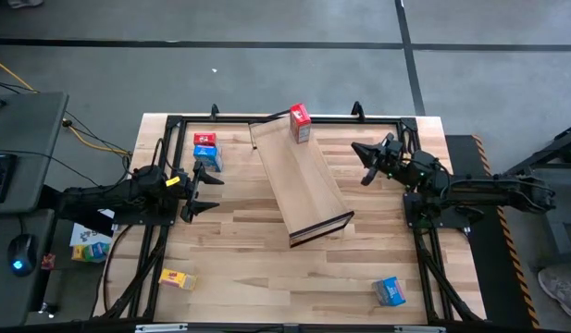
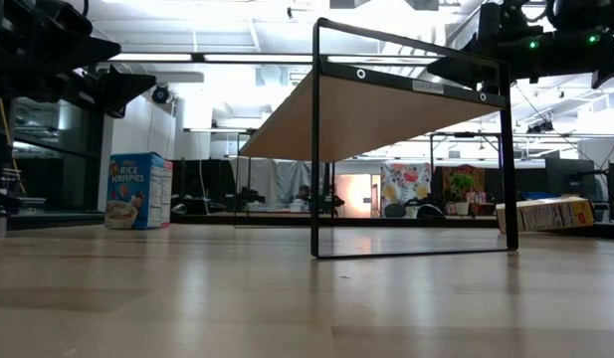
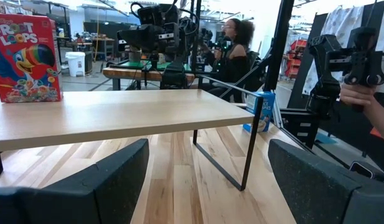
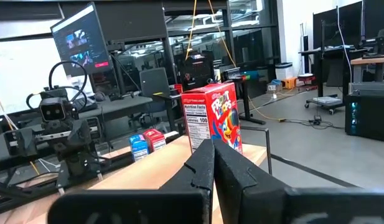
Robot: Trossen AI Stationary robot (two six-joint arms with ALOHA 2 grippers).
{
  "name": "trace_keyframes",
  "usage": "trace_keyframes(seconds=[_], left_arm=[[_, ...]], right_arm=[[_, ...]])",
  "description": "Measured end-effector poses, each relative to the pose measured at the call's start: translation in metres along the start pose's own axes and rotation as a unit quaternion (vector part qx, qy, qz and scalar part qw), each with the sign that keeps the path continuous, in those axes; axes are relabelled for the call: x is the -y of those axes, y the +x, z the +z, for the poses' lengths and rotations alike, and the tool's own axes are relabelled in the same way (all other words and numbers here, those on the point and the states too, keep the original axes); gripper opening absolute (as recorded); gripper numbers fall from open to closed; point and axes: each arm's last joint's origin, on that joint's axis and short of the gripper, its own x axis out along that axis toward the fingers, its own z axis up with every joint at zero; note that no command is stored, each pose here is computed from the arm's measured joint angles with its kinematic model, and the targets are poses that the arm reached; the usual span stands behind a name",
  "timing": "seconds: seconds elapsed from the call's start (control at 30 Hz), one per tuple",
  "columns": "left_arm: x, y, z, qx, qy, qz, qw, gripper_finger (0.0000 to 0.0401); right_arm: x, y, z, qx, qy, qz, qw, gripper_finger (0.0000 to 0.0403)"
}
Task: Stack cereal on shelf
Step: Put the red cereal box aligned with the other red cereal box on the shelf
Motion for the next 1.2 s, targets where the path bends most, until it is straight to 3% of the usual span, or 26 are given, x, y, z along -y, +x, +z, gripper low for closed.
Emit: trace_keyframes(seconds=[0.63, 0.83, 0.93, 1.03, 1.2], left_arm=[[0.000, 0.000, 0.000, 0.002, -0.010, 0.000, 1.000, 0.0322], [0.001, 0.000, 0.008, 0.041, 0.008, -0.002, 0.999, 0.0322], [0.000, -0.002, 0.019, 0.097, 0.029, 0.014, 0.995, 0.0322], [-0.001, -0.003, 0.024, 0.127, 0.014, 0.037, 0.991, 0.0322], [-0.004, 0.003, 0.028, 0.079, -0.037, 0.080, 0.993, 0.0322]], right_arm=[[-0.002, 0.000, -0.001, -0.006, -0.018, 0.038, 0.999, 0.0000], [-0.002, 0.000, -0.002, -0.012, -0.020, 0.037, 0.999, 0.0000], [-0.002, 0.000, -0.002, -0.012, -0.020, 0.037, 0.999, 0.0000], [-0.002, 0.000, -0.002, -0.012, -0.019, 0.037, 0.999, 0.0000], [-0.002, 0.000, -0.002, -0.012, -0.019, 0.037, 0.999, 0.0000]])
